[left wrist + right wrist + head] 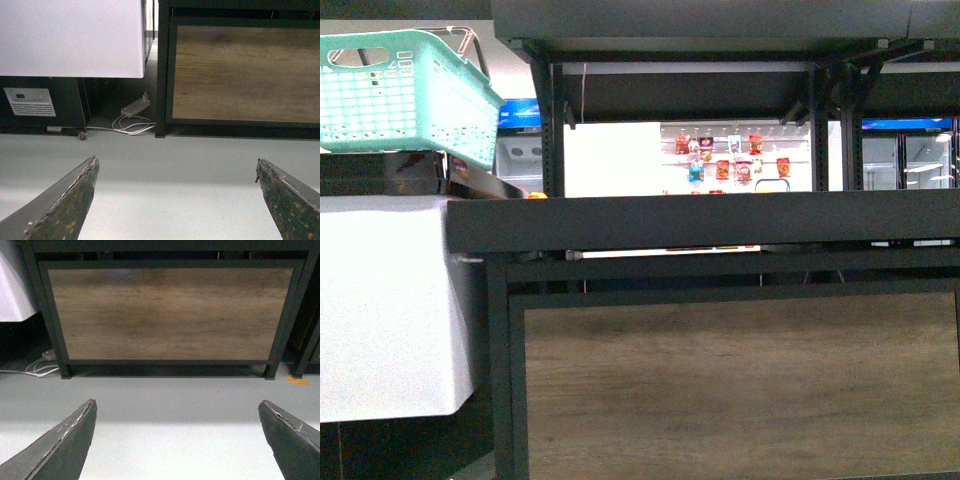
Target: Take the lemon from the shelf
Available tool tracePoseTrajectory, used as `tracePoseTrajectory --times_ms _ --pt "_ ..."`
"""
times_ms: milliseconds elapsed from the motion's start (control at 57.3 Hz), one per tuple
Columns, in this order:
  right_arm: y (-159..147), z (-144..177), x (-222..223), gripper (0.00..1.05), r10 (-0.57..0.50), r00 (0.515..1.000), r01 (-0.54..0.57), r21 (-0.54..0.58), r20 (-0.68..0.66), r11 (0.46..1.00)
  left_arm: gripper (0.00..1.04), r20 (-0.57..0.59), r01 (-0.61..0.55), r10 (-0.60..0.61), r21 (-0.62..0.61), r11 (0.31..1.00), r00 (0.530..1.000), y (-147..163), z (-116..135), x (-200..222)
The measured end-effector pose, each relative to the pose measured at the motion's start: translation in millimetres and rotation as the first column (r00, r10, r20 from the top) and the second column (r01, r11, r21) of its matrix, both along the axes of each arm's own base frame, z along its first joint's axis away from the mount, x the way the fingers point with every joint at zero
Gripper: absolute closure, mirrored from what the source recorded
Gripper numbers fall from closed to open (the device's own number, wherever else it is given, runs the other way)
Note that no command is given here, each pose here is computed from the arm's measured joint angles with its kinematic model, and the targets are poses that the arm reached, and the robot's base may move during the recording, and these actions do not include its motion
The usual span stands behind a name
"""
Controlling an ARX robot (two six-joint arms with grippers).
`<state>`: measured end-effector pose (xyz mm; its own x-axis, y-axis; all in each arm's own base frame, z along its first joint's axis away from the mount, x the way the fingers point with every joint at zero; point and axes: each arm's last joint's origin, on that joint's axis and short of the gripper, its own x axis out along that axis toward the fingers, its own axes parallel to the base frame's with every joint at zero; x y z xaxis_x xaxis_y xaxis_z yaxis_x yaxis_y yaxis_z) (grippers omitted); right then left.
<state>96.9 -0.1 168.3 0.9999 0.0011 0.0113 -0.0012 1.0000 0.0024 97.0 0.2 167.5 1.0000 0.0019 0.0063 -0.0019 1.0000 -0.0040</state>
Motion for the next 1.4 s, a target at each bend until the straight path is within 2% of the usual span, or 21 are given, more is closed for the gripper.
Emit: tracePoseTrajectory --times_ms 1397 --pt "0.0 0.0 0.0 0.07 0.0 1.0 0.0 0.0 0.0 1.0 0.08 0.0 0.0 0.0 0.0 1.0 1.0 0.0 0.0 0.0"
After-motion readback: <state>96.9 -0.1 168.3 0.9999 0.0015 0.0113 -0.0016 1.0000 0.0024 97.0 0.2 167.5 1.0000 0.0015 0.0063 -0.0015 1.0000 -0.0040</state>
